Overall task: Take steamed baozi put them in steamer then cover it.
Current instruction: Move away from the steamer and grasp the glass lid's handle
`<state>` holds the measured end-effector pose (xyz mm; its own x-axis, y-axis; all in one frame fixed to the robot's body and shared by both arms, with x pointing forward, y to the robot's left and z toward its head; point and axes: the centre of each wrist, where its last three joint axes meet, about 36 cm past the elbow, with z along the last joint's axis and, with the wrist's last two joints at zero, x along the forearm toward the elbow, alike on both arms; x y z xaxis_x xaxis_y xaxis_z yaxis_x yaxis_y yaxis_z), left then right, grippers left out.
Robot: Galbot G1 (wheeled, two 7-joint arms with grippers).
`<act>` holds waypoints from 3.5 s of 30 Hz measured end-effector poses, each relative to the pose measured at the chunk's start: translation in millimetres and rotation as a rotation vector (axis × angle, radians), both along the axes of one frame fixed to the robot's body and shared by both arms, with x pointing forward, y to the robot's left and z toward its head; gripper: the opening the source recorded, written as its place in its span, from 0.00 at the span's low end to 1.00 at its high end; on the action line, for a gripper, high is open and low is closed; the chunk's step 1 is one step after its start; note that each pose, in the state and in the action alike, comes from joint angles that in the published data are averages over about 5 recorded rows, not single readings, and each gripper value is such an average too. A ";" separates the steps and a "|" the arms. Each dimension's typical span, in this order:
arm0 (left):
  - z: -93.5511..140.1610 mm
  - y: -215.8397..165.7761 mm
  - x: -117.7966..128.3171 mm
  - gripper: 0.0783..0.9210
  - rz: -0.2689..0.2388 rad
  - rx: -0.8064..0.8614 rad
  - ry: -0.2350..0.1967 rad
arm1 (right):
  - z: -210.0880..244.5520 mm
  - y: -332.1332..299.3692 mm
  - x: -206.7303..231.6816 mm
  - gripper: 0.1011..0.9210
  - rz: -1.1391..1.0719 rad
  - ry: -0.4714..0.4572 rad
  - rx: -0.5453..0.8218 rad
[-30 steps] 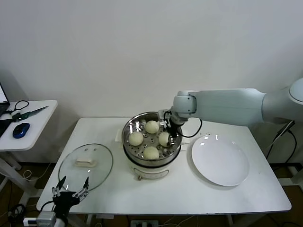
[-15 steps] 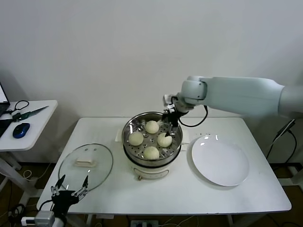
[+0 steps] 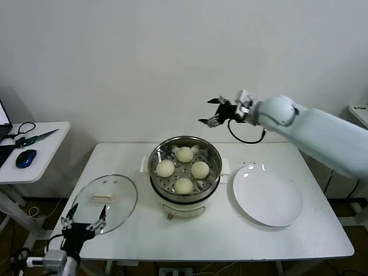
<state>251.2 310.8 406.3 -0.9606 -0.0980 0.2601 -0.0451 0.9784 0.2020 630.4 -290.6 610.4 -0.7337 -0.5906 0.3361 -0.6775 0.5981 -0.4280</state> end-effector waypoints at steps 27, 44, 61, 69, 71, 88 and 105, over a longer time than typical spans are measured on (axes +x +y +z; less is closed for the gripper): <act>-38.3 23.7 6.8 0.88 -0.001 0.494 -0.126 | -279.4 -127.3 -276.2 0.88 -0.602 -0.183 0.441; -101.2 39.6 16.4 0.88 -0.132 1.305 -0.114 | -327.9 -81.8 -355.5 0.88 -0.745 -0.193 0.479; -158.4 38.4 53.8 0.88 -0.254 1.481 -0.080 | -325.7 -61.2 -381.7 0.88 -0.787 -0.214 0.500; -166.6 41.1 75.1 0.88 -0.268 1.516 -0.092 | -321.3 -61.7 -391.2 0.88 -0.804 -0.225 0.501; -167.5 43.1 80.0 0.88 -0.269 1.524 -0.092 | -320.3 -61.4 -393.2 0.88 -0.808 -0.226 0.502; -174.2 67.3 107.3 0.88 -0.268 1.555 -0.085 | -312.4 -56.2 -397.3 0.88 -0.807 -0.243 0.511; -181.8 75.7 108.2 0.41 -0.300 1.542 -0.080 | -305.4 -53.8 -396.5 0.88 -0.792 -0.254 0.514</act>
